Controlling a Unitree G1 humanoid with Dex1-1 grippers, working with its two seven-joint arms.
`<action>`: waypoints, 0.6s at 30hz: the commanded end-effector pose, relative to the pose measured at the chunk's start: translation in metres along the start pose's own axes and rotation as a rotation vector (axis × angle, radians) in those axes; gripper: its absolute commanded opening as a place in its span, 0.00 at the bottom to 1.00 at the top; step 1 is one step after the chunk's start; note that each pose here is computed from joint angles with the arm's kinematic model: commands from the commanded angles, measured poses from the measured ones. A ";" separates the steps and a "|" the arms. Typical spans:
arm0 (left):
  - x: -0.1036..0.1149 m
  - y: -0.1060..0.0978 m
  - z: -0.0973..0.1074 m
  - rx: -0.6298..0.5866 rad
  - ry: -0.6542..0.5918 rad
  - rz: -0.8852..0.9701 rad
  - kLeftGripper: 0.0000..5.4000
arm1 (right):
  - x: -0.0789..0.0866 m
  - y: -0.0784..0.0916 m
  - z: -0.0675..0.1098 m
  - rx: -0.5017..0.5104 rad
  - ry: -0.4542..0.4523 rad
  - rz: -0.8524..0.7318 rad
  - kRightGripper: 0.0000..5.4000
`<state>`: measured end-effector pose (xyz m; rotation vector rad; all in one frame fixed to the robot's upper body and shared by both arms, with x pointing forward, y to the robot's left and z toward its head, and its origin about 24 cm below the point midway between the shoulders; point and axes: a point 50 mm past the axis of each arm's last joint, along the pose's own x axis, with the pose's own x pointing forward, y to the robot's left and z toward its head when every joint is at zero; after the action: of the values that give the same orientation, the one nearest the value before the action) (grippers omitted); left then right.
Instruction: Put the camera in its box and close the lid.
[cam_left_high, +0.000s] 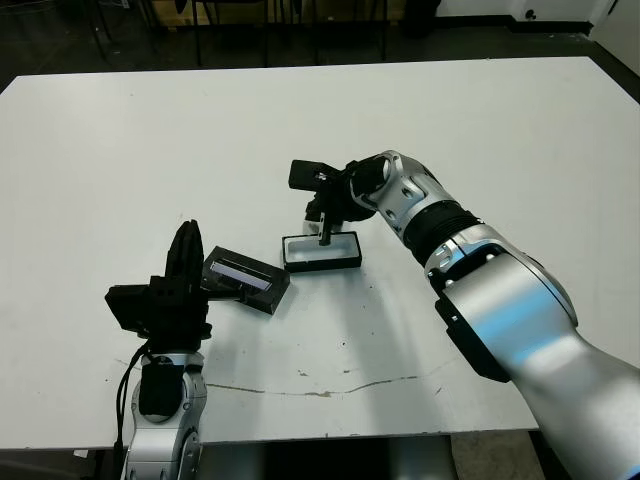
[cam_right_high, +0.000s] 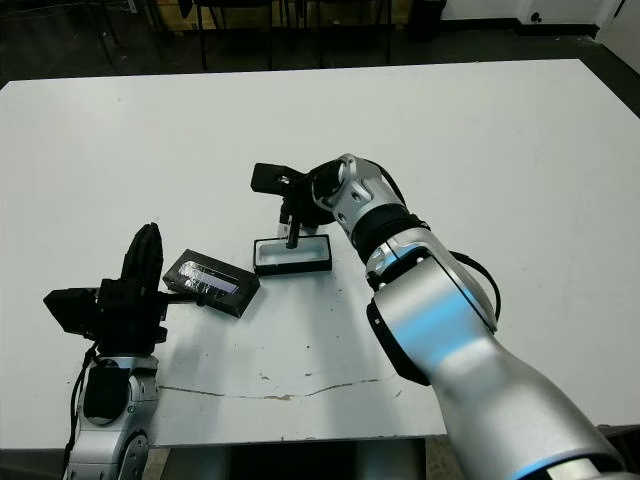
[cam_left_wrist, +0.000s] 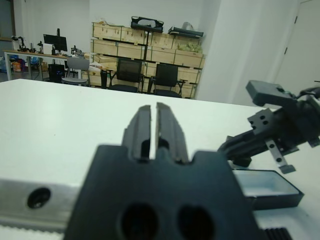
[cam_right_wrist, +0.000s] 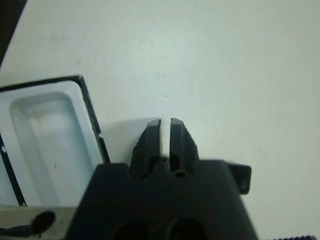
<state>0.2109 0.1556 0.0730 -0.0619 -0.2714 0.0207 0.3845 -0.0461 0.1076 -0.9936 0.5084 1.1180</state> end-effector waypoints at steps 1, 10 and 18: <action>-0.004 0.002 -0.004 0.015 0.028 0.010 0.00 | 0.000 0.002 -0.010 0.000 0.016 0.010 0.00; -0.003 0.001 -0.004 0.009 0.026 0.012 0.00 | -0.003 0.000 -0.020 -0.012 0.035 0.005 0.00; -0.003 0.001 -0.004 0.002 0.029 0.017 0.00 | -0.006 0.000 -0.030 0.006 0.071 0.011 0.00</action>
<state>0.2109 0.1553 0.0735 -0.0536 -0.2730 0.0252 0.3884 -0.0667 0.1078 -1.0376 0.5196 1.0988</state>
